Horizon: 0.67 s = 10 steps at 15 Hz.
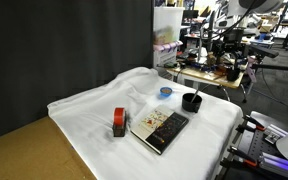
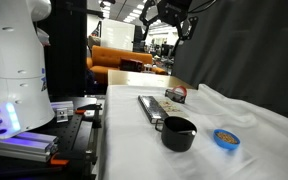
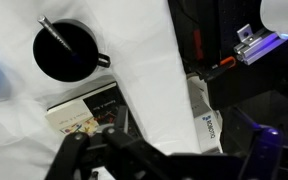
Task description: Pick up the pen from the black cup and put it on the book.
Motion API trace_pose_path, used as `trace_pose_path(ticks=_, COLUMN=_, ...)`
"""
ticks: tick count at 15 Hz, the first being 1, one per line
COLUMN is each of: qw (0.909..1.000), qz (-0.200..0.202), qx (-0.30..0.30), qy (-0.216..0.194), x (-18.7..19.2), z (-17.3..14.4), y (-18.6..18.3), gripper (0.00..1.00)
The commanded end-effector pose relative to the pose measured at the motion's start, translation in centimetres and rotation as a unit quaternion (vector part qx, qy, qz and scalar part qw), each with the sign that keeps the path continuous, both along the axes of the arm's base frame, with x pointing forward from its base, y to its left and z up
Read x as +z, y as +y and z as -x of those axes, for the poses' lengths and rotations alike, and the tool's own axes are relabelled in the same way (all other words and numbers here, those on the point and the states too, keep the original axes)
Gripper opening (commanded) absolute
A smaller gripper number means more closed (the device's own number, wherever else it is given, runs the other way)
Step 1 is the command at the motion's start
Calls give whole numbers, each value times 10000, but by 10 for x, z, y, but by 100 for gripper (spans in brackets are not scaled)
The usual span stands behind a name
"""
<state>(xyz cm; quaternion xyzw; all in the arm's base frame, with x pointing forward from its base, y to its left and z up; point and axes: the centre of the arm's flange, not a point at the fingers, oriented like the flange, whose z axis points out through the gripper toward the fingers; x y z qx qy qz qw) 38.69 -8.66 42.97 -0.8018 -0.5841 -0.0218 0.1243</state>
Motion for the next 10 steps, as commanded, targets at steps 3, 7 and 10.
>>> trace_pose_path(ticks=3, qw=10000, qz=76, qx=16, qy=-18, x=-3, z=0, y=0, gripper=100)
trace_pose_path(ticks=7, qw=9999, qz=41, qx=95, qy=52, x=-15, z=4, y=-4, gripper=100)
trace_pose_path(ticks=10, qw=9997, qz=124, qx=170, qy=118, x=-25, z=5, y=-6, gripper=100)
